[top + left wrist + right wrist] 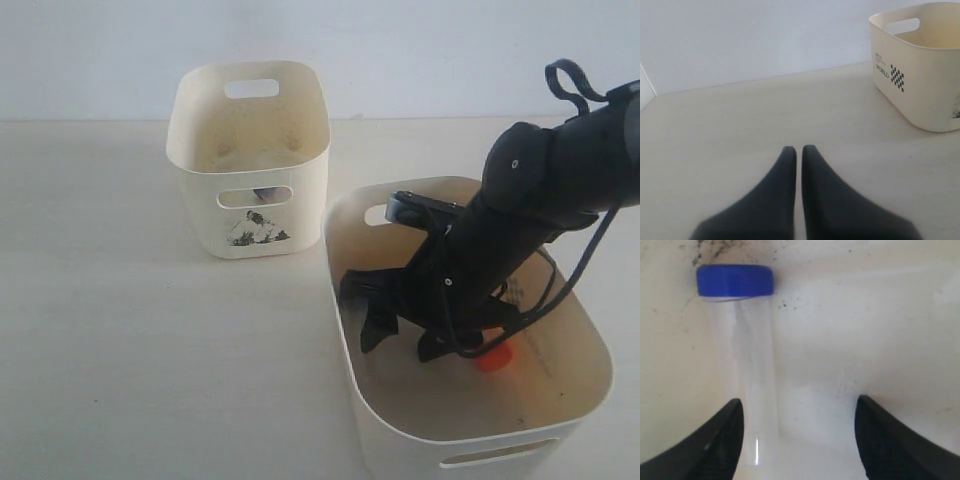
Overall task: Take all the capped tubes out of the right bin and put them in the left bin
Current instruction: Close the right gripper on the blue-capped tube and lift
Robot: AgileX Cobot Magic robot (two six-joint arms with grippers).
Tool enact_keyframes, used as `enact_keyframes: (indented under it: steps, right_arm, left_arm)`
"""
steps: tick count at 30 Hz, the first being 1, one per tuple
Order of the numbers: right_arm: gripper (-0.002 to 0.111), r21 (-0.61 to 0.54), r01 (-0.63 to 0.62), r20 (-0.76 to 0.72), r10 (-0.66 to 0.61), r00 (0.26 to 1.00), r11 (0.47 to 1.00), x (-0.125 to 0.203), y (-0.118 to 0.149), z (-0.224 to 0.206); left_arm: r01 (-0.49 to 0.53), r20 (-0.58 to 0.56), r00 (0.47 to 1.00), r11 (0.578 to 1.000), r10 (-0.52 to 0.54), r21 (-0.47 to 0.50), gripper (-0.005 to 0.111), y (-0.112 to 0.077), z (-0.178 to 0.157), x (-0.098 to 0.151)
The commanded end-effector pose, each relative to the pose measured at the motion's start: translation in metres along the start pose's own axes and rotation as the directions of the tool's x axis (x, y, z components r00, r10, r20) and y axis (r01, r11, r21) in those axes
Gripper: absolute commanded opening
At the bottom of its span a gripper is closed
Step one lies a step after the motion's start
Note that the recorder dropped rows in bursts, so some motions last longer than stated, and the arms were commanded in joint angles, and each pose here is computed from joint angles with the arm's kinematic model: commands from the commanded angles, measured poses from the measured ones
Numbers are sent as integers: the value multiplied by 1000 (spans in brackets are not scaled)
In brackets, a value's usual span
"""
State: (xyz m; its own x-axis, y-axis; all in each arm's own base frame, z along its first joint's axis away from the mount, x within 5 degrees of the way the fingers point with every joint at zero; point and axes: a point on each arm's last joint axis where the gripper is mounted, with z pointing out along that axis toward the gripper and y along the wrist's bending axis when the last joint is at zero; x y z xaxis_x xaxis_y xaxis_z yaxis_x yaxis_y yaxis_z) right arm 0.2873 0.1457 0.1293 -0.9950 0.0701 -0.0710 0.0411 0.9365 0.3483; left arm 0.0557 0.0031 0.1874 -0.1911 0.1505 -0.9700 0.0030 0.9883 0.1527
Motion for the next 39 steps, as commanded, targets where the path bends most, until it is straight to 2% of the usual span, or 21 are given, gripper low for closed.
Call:
enact_keyframes:
  steps: [1,12,16,17,18,19,20,26,31,39]
  right_arm:
    - [61,14,18,-56,-18,998,1000,0,0,6]
    - [61,-1,65,-35,-65,997,998,-5,4,5]
    - [58,27,52,-90,-50,995,998,-3,-4,23]
    - [53,33,40,-102,-37,994,999,-2,-5,27]
    - [34,43,22,-116,-17,993,999,-2,-8,33]
    - [24,44,22,-114,-17,993,999,-2,-8,34]
    - [-1,49,30,-114,-25,993,998,-2,-9,34]
    - [0,50,60,-87,-55,995,997,-4,-7,25]
    - [0,-14,113,27,-113,993,993,-2,12,-30]
    - [0,-60,163,152,-152,977,985,3,25,-75]
  left_arm:
    - [13,15,1000,1000,-13,-1,4,0,-1,-2]
    - [13,15,1000,1000,-13,-1,4,0,-1,-2]
    - [13,15,1000,1000,-13,-1,4,0,-1,-2]
    - [13,15,1000,1000,-13,-1,4,0,-1,-2]
    - [13,15,1000,1000,-13,-1,4,0,-1,-2]
    - [13,15,1000,1000,-13,-1,4,0,-1,-2]
    - [13,15,1000,1000,-13,-1,4,0,-1,-2]
    - [13,15,1000,1000,-13,-1,4,0,-1,-2]
    - [13,15,1000,1000,-13,-1,4,0,-1,-2]
    - [13,15,1000,1000,-13,-1,4,0,-1,-2]
